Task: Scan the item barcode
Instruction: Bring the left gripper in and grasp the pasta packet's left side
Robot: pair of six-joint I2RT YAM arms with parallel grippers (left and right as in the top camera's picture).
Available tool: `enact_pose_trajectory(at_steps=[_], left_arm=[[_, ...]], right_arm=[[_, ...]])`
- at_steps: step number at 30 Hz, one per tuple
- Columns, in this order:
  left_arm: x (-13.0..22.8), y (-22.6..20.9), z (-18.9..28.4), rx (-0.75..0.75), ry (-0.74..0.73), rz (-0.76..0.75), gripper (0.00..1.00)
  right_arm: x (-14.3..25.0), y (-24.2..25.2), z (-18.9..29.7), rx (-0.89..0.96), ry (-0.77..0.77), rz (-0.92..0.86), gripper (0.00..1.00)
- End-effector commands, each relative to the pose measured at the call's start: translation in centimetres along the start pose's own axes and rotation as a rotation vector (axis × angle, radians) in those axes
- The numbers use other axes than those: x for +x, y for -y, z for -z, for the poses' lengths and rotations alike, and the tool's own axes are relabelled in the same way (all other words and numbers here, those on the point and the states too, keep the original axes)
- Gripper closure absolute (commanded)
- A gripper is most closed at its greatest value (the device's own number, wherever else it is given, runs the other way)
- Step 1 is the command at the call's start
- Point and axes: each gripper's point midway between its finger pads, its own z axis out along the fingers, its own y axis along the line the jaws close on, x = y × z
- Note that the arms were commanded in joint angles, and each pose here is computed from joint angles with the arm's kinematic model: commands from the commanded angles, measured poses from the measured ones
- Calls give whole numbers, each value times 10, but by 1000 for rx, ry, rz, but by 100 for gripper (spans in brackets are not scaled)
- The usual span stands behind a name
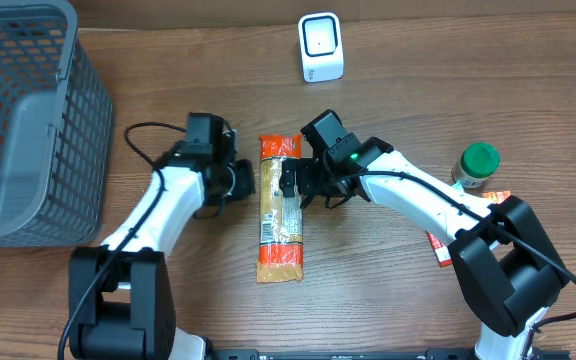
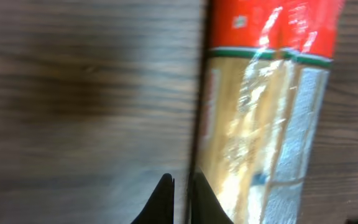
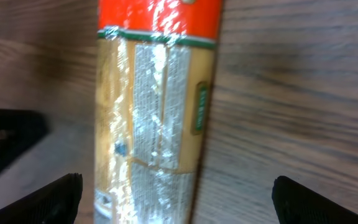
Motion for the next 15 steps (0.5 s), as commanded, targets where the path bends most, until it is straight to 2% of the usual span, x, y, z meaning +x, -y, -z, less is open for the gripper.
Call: enact_pose_trajectory(at_steps=[1,8,15], left_arm=[[4,6,-5,14,3,15,96],[14,3,-18,-24,-39,29,96],[24,-11,-53,-66,-107,43,96]], right_arm=[[14,-10,-6,-63,-69,-3,0],[30,-8,-24,-94,-159,-24,2],[19,2,-17,-167,-181,-51,5]])
